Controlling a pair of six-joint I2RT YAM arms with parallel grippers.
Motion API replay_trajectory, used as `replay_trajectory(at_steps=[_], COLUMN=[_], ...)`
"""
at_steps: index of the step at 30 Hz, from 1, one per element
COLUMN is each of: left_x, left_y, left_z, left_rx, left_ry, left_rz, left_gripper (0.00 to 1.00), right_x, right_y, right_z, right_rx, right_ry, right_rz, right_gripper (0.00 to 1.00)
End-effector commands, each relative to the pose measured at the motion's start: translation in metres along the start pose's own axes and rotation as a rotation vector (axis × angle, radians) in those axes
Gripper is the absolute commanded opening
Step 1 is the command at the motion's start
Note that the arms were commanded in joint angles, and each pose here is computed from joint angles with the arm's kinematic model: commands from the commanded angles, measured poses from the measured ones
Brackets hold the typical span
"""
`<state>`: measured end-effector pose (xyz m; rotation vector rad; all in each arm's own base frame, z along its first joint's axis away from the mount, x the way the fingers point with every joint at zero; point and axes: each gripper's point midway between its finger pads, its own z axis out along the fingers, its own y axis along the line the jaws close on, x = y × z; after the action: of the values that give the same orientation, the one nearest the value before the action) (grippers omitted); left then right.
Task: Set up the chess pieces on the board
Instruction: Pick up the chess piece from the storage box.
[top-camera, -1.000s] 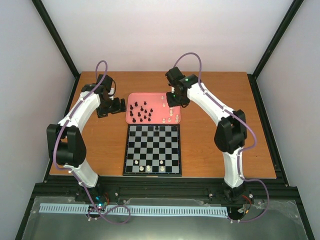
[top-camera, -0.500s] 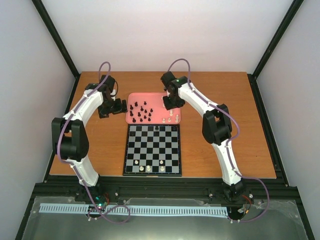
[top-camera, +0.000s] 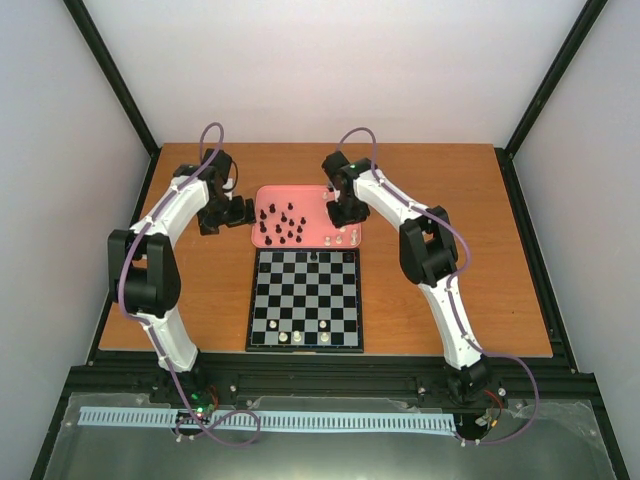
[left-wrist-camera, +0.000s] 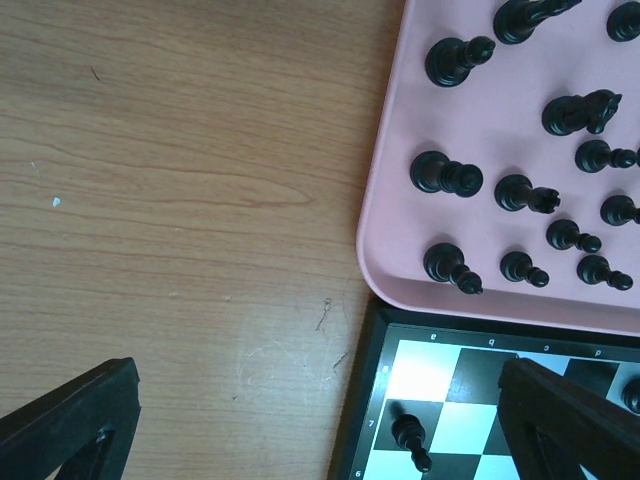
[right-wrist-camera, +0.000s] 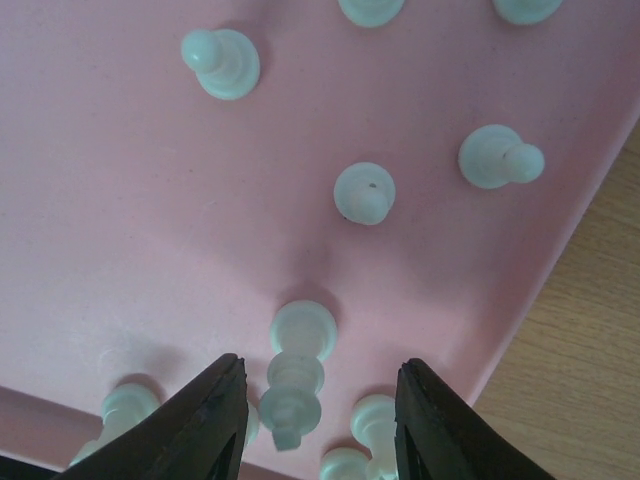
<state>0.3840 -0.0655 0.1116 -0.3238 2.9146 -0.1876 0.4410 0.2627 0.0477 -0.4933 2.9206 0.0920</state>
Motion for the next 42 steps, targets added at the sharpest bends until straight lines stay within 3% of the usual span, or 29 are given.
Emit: replay_trajectory(at_steps=[1,25,34,42], left_x=[-0.010,-0.010,-0.007,-0.008], left_y=[-0.003,-0.004,-0.003,-0.002], left_z=[-0.005,-0.002,-0.002,-0.007], left_rx=[-0.001,0.000,-0.001,-0.002], left_ry=[-0.019,-0.012,-0.005,-0.020], left_rz=[0.008,0.007,0.003,0.006], left_gripper=[1.00,1.00,1.00,1.00], right_x=[-0.004,-0.009,-0.006,-0.024], right_y=[-0.003,0.000,-0.002,0.005], right_z=[0.004,0.010,0.006,-0.029], right_rx=[-0.016,-0.039,-0.031,-0.066], right_ry=[0.001,0.009,0.020,-0.078], right_rz=[0.001,-0.012,-0.013,-0.020], right_gripper=[0.41,0.27,0.04,0.03])
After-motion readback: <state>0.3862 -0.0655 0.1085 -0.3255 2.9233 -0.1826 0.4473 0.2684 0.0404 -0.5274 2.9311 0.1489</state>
